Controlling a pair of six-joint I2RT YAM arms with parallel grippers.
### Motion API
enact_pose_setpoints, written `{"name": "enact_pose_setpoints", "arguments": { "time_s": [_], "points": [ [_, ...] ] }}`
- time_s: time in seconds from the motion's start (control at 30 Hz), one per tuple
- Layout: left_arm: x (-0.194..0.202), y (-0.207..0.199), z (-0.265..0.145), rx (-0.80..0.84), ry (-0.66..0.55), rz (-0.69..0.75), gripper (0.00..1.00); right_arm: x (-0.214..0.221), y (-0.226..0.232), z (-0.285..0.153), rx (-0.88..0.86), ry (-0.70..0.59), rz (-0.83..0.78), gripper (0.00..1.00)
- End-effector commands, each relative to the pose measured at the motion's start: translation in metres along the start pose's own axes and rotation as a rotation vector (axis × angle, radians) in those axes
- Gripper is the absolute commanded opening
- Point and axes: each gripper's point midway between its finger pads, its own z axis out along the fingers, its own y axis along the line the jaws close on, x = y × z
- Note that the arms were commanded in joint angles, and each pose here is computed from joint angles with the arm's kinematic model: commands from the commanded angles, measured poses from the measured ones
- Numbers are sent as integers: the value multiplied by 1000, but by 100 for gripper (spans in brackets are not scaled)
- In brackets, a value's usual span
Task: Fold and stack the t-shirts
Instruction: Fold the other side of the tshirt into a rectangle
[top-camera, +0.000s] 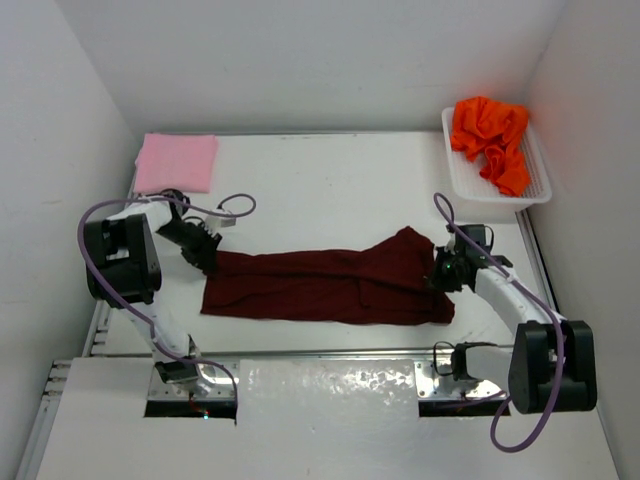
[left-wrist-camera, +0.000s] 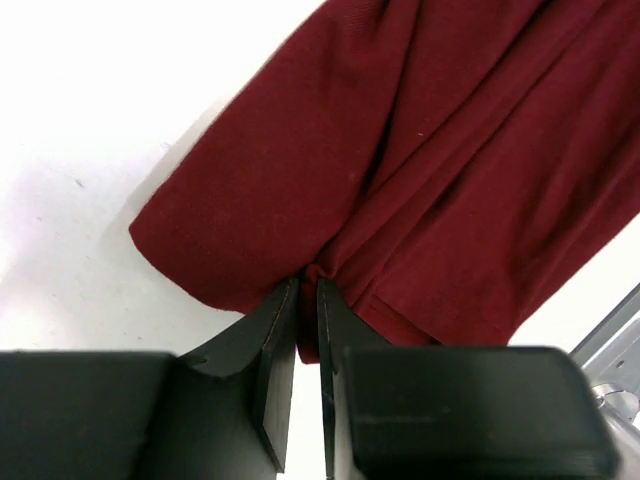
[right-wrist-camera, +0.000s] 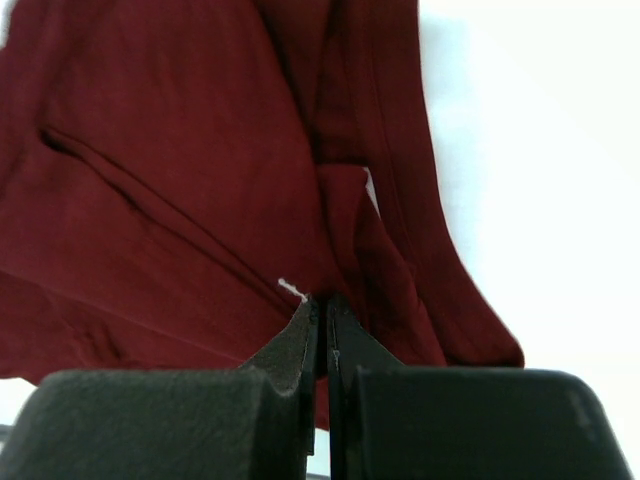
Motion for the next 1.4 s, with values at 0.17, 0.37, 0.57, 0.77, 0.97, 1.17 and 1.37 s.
{"name": "enact_pose_setpoints", "arguments": {
  "time_s": [0.17, 0.37, 0.57, 0.77, 0.97, 1.17, 1.37],
  "points": [
    [-13, 10, -22, -74, -35, 71, 33, 7, 0, 3, -17, 4, 2, 0],
    [-48, -5, -46, 39, -150, 68, 34, 1, 2, 0, -18, -9, -8, 0],
    [-29, -10, -50, 73, -49, 116, 48, -1, 0, -3, -7, -12, -20, 0],
    [-11, -3, -30, -57, 135, 322, 65, -2, 0, -1, -6, -9, -19, 0],
    [-12, 22, -24, -155, 173, 299, 51, -6, 2, -3, -11, -23, -19, 0],
    [-2, 9, -16, -88, 195, 287, 35, -6, 2, -4, -8, -26, -18, 0],
    [4, -1, -13, -34, 201, 274, 0, -14, 4, -6, -10, -42, -24, 0]
  ]
}}
